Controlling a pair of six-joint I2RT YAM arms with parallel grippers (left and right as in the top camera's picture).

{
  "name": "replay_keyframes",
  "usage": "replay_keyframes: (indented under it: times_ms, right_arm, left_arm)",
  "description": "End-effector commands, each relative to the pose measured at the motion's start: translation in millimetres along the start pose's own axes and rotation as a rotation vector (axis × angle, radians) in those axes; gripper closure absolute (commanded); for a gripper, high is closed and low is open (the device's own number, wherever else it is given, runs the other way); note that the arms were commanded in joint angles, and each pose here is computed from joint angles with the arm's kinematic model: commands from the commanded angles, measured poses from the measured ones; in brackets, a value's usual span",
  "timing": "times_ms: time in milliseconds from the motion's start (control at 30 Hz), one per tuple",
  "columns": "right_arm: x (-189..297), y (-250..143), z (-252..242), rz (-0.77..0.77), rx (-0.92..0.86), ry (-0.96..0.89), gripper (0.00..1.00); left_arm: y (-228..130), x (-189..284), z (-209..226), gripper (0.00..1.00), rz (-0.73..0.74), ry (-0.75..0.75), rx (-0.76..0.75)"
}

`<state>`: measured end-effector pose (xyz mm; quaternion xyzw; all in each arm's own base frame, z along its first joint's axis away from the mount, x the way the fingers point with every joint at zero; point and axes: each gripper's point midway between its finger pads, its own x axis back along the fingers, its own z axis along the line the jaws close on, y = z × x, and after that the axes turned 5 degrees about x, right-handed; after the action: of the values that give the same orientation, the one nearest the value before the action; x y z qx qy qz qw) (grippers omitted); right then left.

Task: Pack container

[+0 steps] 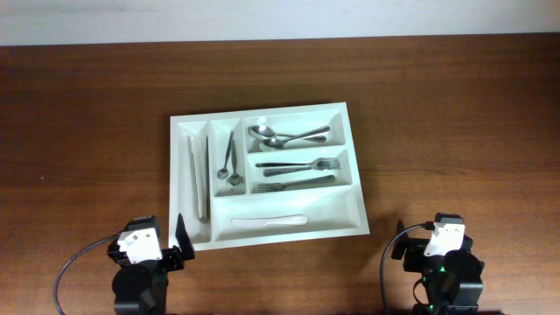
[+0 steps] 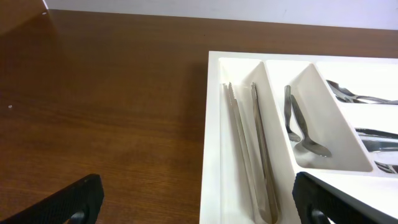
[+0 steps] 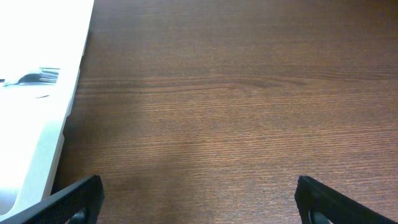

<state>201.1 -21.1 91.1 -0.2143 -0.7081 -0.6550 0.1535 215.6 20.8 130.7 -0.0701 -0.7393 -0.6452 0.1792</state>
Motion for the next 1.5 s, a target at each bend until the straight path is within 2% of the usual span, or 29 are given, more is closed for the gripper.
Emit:
replay_keyframes:
  times_ms: [0,600,700,867,900,1067,1333,1467]
  right_arm:
    - [-1,-1,-1,-0.004,-0.016,-0.005,0.01]
    - [-1,-1,-1,-0.003,-0.016,-0.005,0.01]
    - [-1,-1,-1,-0.004,-0.016,-0.005,0.01]
    - [-1,-1,-1,-0.004,-0.016,-0.005,0.01]
    - [-1,-1,-1,-0.004,-0.016,-0.005,0.01]
    - [-1,-1,-1,-0.003,-0.016,-0.005,0.01]
    - [-1,-1,-1,-0.004,-0.016,-0.005,0.01]
    - [-1,-1,-1,-0.003,-0.016,-0.005,0.02]
  left_arm:
    - [-3,-1,-2,0.01,0.002,-0.014,0.002]
    - [-2,-1,-2,0.01,-0.002,-0.015,0.002]
    - [12,0,-7,0.01,-0.059,-0.035,0.011]
    - [76,13,-21,0.01,-0.32,-0.11,0.042]
    - [80,15,-21,0.01,-0.338,-0.113,0.044]
    - [56,1,-19,0.01,-0.256,-0.1,0.034]
    - [26,-17,-17,0.01,-0.212,-0.094,0.028]
    - [27,-17,-17,0.01,-0.214,-0.092,0.029]
